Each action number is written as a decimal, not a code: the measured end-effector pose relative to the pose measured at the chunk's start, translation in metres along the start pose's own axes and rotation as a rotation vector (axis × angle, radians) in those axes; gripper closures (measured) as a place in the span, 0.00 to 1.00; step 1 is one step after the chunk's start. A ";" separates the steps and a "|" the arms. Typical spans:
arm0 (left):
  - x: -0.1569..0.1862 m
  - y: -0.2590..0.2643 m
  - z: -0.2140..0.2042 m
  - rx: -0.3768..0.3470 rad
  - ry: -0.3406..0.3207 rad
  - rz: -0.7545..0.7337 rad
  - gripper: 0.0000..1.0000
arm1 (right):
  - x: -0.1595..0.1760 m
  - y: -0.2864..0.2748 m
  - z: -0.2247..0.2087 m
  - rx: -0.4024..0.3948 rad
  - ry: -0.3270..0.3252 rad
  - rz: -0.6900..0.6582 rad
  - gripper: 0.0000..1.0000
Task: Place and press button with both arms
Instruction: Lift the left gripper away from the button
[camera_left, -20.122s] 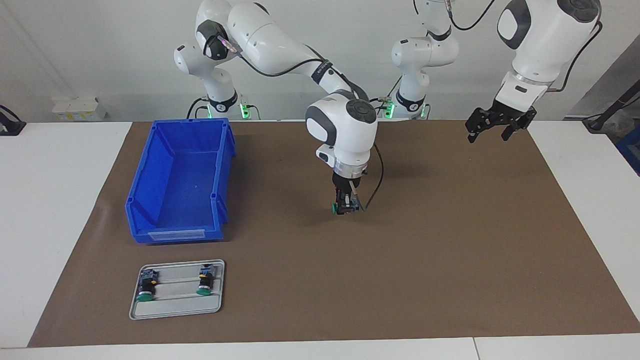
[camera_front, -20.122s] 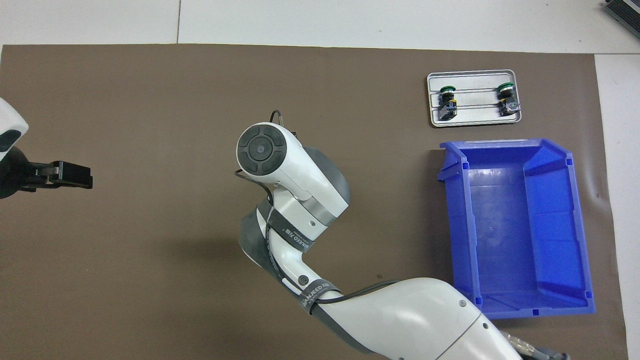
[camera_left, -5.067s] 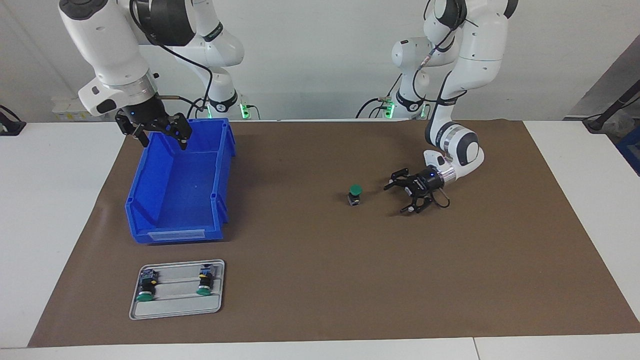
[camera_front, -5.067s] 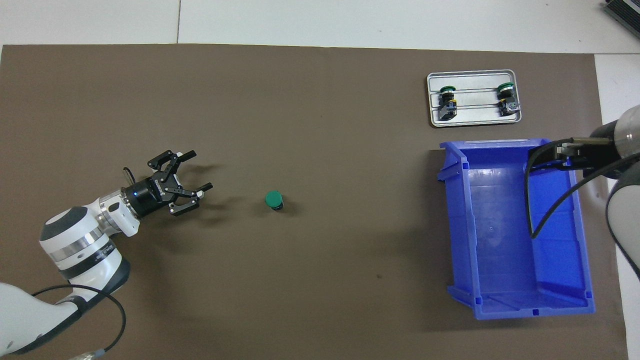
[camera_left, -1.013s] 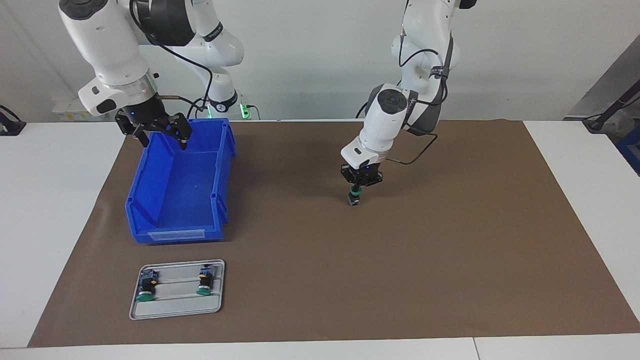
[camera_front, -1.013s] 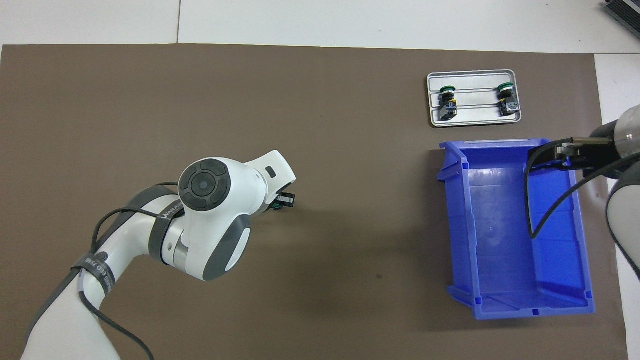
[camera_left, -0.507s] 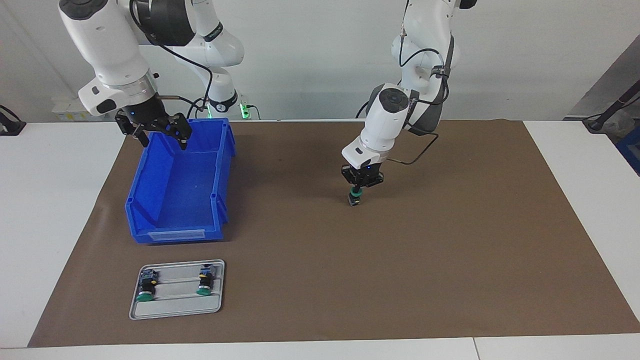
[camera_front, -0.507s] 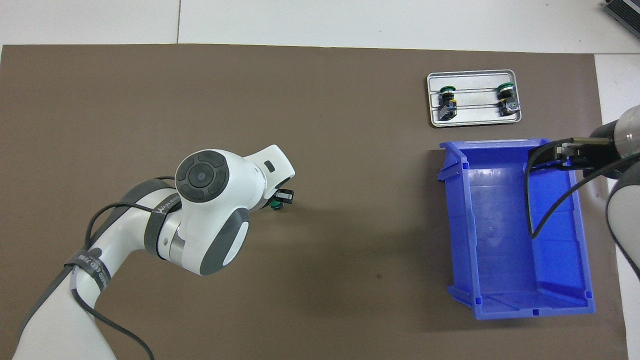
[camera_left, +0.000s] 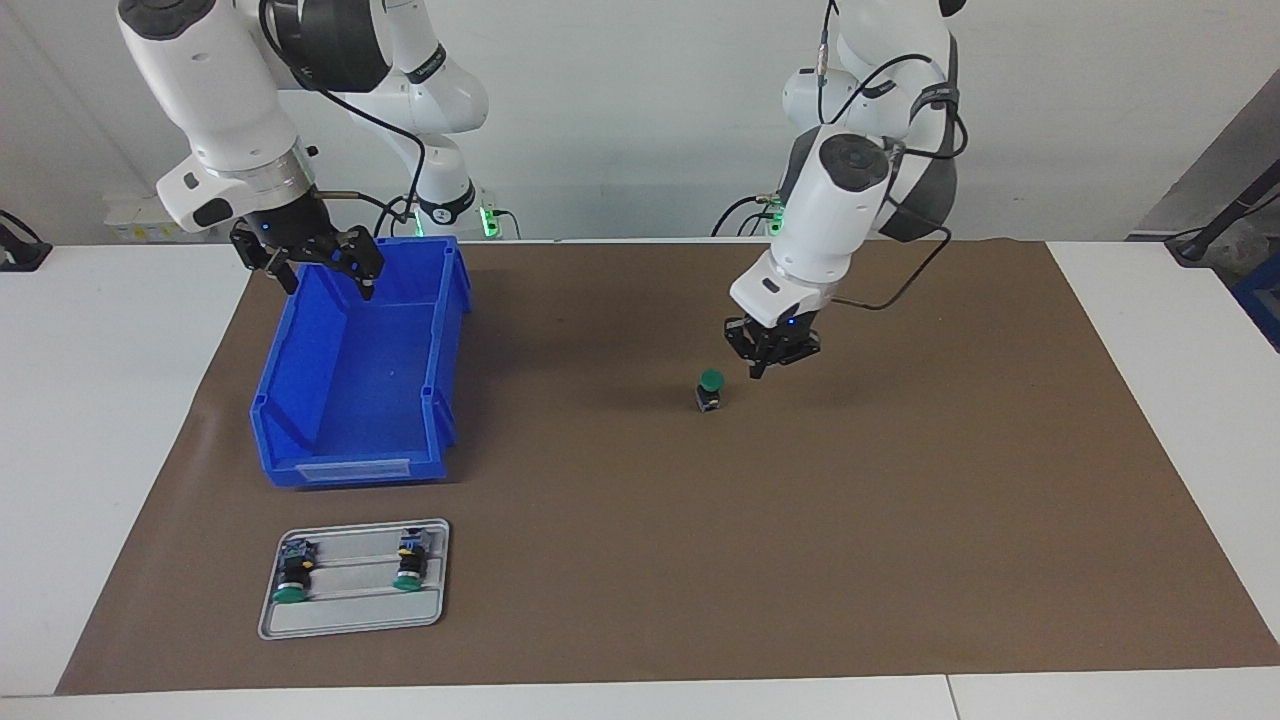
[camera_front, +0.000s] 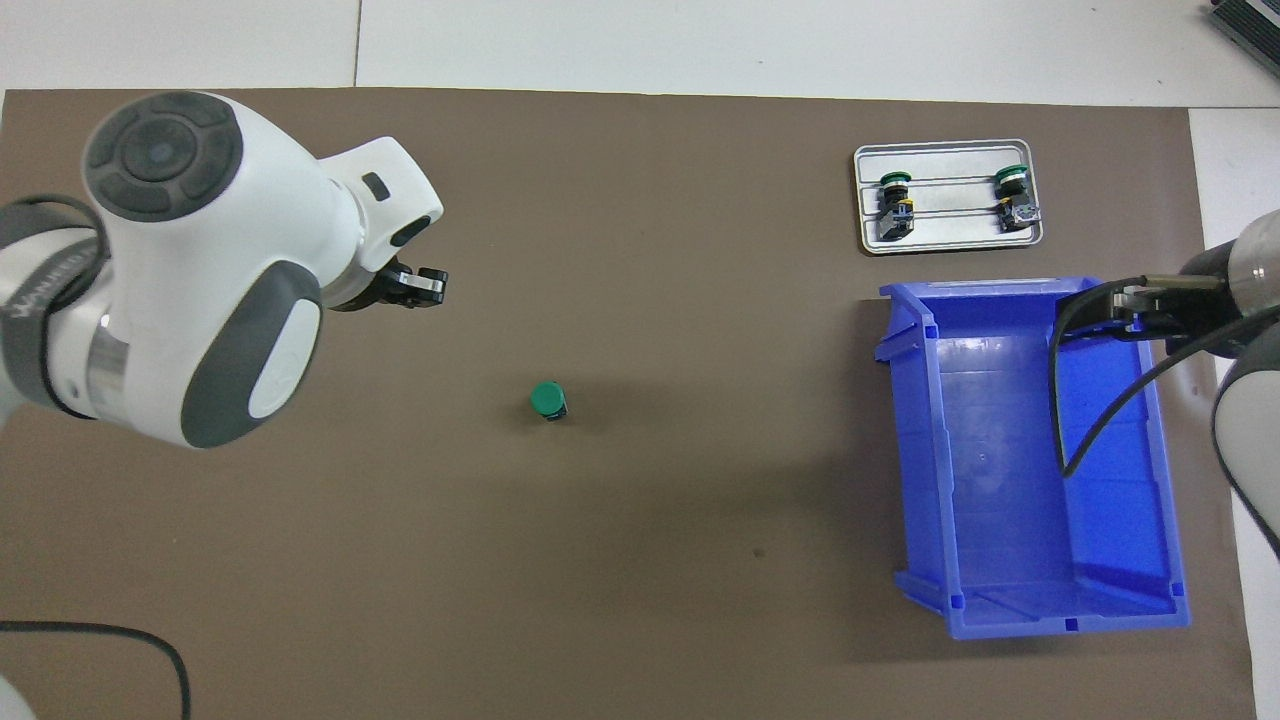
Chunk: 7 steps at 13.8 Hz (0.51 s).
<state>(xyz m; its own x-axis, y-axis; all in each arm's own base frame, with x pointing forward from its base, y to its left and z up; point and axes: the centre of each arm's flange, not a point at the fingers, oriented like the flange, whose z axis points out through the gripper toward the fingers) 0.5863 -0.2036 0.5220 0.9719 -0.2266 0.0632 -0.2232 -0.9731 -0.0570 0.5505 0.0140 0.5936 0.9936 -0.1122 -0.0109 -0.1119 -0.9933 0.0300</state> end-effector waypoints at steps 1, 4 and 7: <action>0.002 -0.023 -0.008 0.016 0.002 -0.002 0.57 | 0.000 -0.001 0.000 0.000 0.000 -0.001 0.00; -0.005 -0.102 -0.036 0.022 0.031 -0.045 0.43 | 0.000 -0.003 0.000 0.000 0.000 -0.006 0.00; -0.016 -0.146 -0.058 -0.107 0.060 -0.154 0.43 | -0.001 -0.007 0.000 0.000 0.000 -0.011 0.08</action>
<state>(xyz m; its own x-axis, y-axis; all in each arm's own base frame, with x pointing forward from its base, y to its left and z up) 0.5993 -0.0603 0.5869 0.9897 -0.0740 0.1223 -0.0823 -0.9946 0.0638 0.5503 0.0213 0.5936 0.9948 -0.1012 -0.0108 -0.1008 -0.9945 0.0296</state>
